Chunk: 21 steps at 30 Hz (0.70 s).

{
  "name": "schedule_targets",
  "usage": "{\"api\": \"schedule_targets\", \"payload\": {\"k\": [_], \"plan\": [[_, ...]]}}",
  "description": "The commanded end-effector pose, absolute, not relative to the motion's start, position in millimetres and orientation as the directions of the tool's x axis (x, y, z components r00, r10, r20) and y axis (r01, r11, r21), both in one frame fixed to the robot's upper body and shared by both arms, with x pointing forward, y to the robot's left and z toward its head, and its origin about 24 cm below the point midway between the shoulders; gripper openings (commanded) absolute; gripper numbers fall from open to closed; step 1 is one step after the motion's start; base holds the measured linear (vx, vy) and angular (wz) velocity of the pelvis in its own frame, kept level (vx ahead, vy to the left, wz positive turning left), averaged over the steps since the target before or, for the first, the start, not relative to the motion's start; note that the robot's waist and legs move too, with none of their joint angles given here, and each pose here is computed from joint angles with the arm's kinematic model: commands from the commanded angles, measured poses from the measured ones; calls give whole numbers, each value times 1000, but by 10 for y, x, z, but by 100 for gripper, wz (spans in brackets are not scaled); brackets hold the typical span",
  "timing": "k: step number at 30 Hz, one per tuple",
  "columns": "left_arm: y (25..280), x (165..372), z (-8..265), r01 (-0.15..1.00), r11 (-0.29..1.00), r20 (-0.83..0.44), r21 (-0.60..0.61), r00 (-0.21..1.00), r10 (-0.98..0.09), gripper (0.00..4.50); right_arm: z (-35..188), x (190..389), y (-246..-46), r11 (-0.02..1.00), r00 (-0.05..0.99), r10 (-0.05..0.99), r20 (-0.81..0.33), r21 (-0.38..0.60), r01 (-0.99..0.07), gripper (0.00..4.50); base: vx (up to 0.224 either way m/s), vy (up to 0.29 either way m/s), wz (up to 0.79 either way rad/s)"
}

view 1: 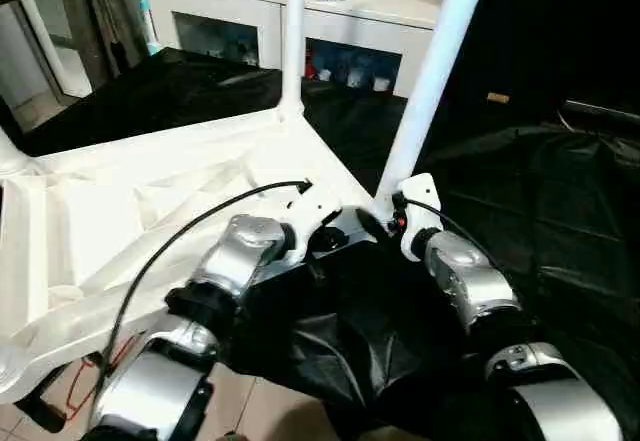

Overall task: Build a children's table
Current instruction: Rotate leg to tighten

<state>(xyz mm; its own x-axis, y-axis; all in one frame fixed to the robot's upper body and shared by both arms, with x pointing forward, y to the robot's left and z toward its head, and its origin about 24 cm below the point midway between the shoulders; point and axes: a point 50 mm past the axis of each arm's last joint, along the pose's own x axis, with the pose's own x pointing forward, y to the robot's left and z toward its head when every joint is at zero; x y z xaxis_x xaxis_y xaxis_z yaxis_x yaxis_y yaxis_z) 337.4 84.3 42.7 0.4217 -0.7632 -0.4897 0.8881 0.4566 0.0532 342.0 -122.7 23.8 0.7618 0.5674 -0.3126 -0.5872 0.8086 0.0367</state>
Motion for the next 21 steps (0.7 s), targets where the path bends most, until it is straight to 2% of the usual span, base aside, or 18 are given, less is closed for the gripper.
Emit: {"api": "schedule_targets", "payload": {"k": [1,5,12,18,21], "plan": [[806,3261,378,938,346,-466,-5,304,-831,0,253,3312,-1116,662,621,729,-286,64,-747,392,0,0,0],[999,3207,410,969,246,-467,-12,212,-858,0,332,3179,-1243,470,437,852,-288,55,-881,392,0,0,0],[1265,3148,466,991,127,-508,-45,86,-857,0,367,3039,-1388,258,212,921,-328,103,-961,392,0,0,0],[1376,3119,450,996,74,-564,-55,30,-826,0,384,3016,-1393,208,156,930,-334,127,-970,376,0,0,0],[1410,3123,451,997,63,-582,-49,23,-813,0,391,3009,-1377,190,135,935,-329,141,-972,339,0,0,0]]}}
